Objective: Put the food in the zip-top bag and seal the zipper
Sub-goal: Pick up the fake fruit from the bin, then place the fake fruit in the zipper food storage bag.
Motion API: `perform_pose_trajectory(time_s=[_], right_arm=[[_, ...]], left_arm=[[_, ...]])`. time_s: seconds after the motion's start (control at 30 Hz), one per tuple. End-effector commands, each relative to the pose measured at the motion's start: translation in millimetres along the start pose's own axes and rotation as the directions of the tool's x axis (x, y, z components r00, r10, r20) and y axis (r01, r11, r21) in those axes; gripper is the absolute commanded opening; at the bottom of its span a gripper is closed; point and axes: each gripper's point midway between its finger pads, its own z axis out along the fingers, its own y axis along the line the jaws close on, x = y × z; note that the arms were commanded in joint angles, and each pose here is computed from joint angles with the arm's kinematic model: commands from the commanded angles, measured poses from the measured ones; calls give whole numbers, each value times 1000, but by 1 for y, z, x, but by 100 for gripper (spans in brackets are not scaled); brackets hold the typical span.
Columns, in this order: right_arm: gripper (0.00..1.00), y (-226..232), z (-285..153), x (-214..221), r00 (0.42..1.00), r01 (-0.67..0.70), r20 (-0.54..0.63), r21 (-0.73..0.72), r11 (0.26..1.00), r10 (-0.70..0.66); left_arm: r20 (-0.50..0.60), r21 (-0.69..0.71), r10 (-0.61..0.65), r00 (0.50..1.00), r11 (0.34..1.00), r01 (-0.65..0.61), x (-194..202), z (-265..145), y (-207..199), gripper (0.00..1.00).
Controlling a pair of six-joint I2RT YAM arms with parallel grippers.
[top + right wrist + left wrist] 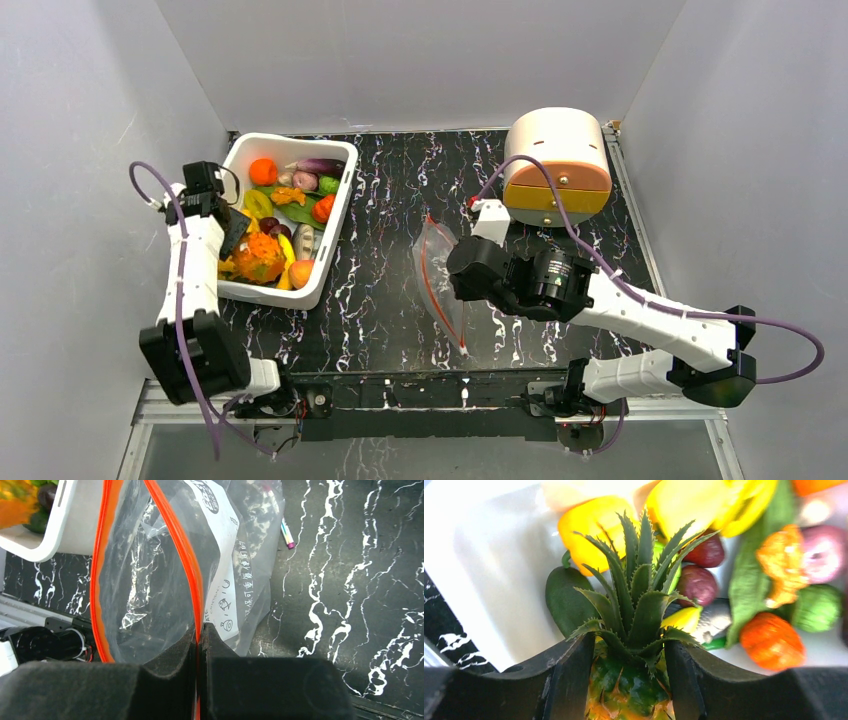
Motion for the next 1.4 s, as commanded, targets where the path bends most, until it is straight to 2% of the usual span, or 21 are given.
perform_pose_trajectory(time_s=[0.0,0.1,0.2,0.37,0.43,0.53,0.7,0.93,1.1,1.27,1.37], right_arm=[[0,-2,-16,-34,994,-41,103,21,999,39],[0,1,-17,-41,992,-18,125,15,1000,16],[0,-5,-10,-41,991,4,132,71,997,-13],[0,4,-4,-46,991,1,133,78,997,-12],[0,12,1,-47,992,10,123,78,997,-20],[0,24,14,-45,994,23,104,82,996,-32],[0,44,36,-46,997,-9,81,43,999,6],[0,71,76,-49,982,-190,-14,-95,977,189],[0,99,83,-56,959,-283,-52,-205,937,278],[0,115,86,-59,941,-338,-77,-247,908,329],[0,122,88,-57,928,-373,-100,-271,888,359]], left_arm=[[132,167,27,991,985,-49,-25,-39,-13,11],[140,221,65,988,971,-95,-23,-48,-21,11],[161,297,112,981,942,-156,-21,-62,-35,12],[211,466,193,958,842,-272,-8,-99,-66,14],[215,552,218,952,777,-302,5,-115,-79,14],[215,692,260,941,640,-334,32,-145,-98,15],[245,828,294,924,432,-357,56,-205,-106,16],[185,972,333,925,78,-223,86,-293,-118,16],[78,991,371,926,-132,-30,97,-348,-120,17],[-21,973,378,925,-204,105,97,-369,-124,16],[-94,955,353,931,-233,185,96,-366,-128,16]])
